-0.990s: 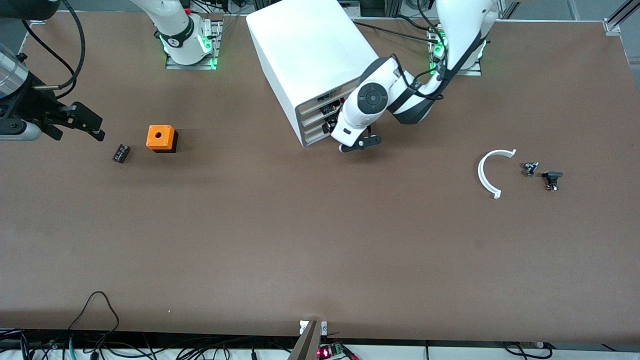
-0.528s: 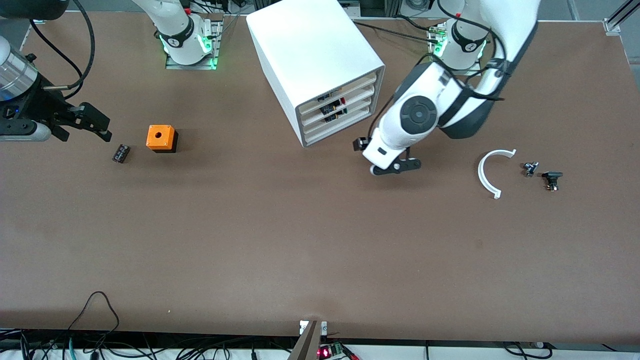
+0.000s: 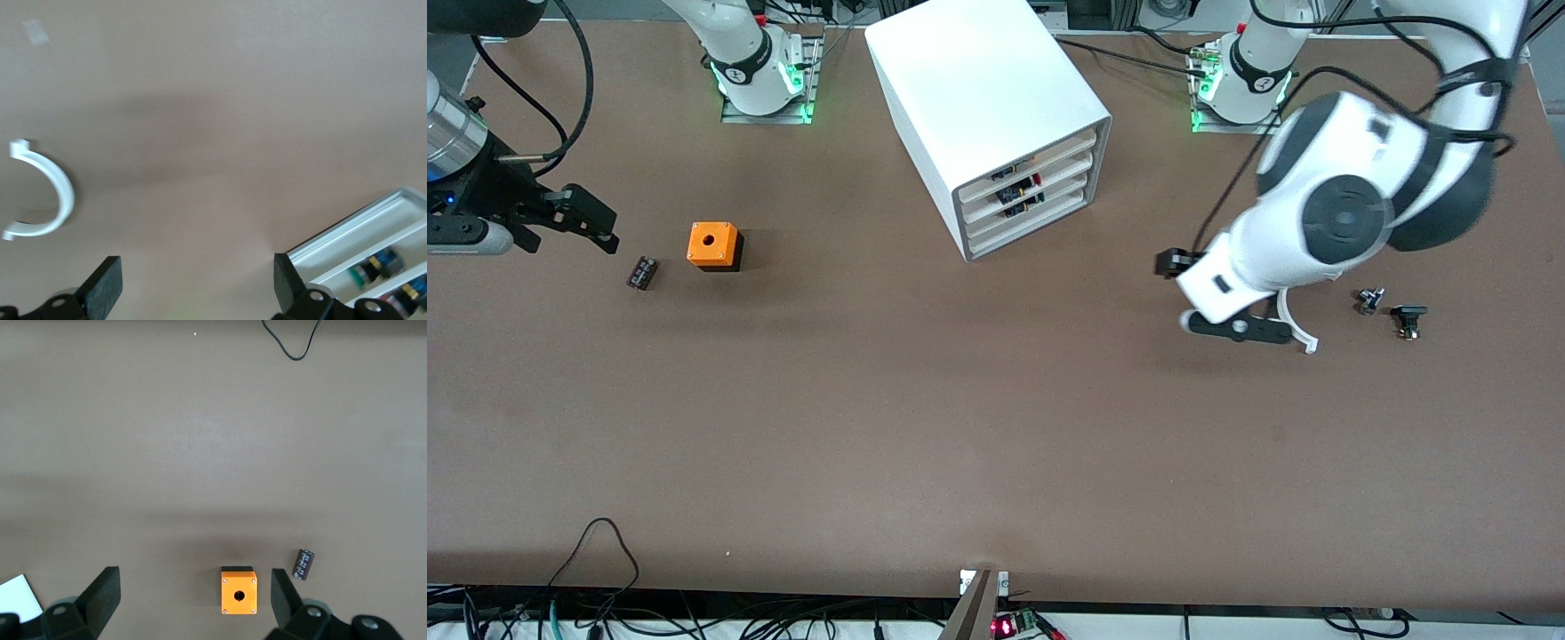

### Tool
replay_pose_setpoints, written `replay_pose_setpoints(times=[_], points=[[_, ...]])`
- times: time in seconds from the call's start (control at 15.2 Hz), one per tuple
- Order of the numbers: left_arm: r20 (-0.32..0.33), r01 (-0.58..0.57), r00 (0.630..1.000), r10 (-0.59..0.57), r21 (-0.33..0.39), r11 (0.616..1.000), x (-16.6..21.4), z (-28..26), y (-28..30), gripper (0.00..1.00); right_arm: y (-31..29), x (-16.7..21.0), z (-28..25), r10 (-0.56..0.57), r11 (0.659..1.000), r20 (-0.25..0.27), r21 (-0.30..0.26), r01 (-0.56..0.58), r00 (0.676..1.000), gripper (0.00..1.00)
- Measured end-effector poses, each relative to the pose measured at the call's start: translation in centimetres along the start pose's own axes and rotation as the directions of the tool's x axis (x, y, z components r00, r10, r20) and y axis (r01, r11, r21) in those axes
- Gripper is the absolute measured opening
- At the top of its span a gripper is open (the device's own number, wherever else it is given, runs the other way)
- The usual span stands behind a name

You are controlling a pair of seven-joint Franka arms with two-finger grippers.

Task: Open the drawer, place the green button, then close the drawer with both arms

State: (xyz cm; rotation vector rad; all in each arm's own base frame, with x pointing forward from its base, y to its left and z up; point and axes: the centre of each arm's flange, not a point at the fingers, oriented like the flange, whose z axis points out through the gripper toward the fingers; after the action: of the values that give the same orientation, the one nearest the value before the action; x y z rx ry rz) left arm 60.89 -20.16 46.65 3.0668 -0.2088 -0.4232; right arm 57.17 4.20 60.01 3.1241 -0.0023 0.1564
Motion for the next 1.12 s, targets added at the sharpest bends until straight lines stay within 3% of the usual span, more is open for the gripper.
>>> replay_pose_setpoints(times=[0.2, 0.4, 0.79, 1.12], points=[[-0.021, -0.081, 0.996, 0.081, -0.005, 0.997, 0.1, -2.6, -5.5, 1.00, 0.0, 0.0, -0.2, 0.000, 1.000, -0.003, 0.000, 0.000, 1.000, 1.00], [-0.075, -0.104, 0.991, 0.107, 0.047, 0.993, -1.8, -6.2, -9.6, 1.00, -0.1, 0.1, -0.4, -0.003, 1.000, -0.007, 0.001, 0.003, 1.000, 1.00], [-0.211, 0.014, 0.977, 0.005, 0.085, 0.996, -8.1, -10.3, -14.6, 1.00, -0.3, 0.1, -0.7, -0.006, 1.000, -0.013, 0.002, 0.006, 1.000, 1.00], [-0.216, 0.031, 0.976, -0.012, 0.082, 0.996, -9.4, -9.7, -15.2, 1.00, -0.6, 1.0, -1.1, -0.011, 1.000, -0.027, 0.006, 0.011, 1.000, 1.00]])
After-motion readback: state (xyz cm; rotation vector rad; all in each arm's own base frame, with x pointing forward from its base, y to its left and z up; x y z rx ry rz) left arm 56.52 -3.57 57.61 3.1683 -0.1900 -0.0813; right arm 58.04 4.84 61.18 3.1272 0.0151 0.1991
